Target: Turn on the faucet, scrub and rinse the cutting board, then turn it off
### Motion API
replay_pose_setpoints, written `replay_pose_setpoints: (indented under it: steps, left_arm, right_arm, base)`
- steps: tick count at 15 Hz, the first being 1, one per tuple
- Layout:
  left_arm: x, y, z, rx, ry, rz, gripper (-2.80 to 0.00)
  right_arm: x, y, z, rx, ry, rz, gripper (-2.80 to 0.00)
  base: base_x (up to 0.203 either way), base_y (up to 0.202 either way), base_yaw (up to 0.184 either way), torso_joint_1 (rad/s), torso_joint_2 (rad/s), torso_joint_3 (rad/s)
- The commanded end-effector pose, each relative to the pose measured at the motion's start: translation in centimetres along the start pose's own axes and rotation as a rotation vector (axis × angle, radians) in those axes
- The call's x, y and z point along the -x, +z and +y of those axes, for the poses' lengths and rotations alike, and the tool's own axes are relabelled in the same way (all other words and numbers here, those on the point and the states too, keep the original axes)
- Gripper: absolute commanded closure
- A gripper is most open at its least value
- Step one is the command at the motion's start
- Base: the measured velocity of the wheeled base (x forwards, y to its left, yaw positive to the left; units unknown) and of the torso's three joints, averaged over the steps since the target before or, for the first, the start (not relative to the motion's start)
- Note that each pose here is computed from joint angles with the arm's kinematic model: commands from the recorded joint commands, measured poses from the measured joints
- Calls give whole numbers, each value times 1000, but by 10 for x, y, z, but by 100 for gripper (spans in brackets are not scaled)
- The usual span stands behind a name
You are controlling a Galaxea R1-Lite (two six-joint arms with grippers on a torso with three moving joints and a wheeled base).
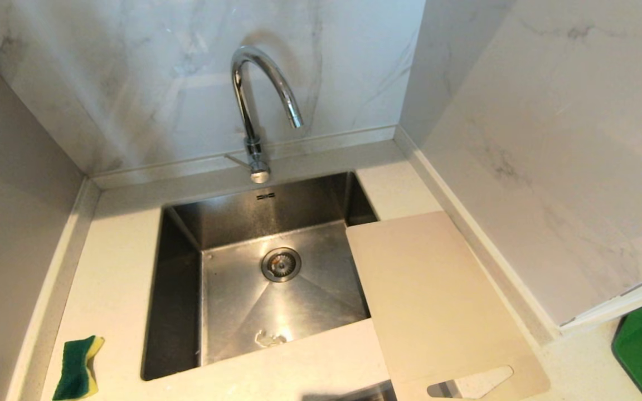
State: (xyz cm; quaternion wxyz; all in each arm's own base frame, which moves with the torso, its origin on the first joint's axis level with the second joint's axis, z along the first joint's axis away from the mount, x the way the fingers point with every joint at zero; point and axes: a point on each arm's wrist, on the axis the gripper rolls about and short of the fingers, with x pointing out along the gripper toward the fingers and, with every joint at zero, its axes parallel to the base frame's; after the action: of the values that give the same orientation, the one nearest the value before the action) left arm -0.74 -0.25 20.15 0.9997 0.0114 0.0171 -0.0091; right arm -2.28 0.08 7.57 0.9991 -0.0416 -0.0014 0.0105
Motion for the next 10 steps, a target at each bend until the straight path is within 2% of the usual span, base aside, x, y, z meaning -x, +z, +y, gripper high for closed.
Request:
replay_pose_setpoints:
  steps: [1, 3, 5, 7, 10]
  left_arm:
    - [13, -23, -2, -21, 44, -39, 0]
    - [13, -24, -1, -25, 59, -47, 0]
    - [18, -28, 0, -35, 9, -70, 0]
    - [26, -50, 0, -100, 3, -85, 0]
    - [31, -83, 0, -155, 27, -105, 0]
  right_arm:
    - [0, 0, 0, 1, 0, -1, 0]
    - [0, 0, 0, 1, 0, -2, 0]
    - [0, 0, 0, 1, 0, -1, 0]
    - [0, 0, 0, 1, 0, 0, 0]
    - [0, 0, 0, 1, 0, -1, 0]
  base:
    - [0, 0, 0, 0, 0, 0]
    - [0, 0, 0, 0, 0, 0]
    - [0, 0, 0, 0, 0, 0]
    - [0, 0, 0, 0, 0, 0]
    - [0, 0, 0, 0, 0, 0]
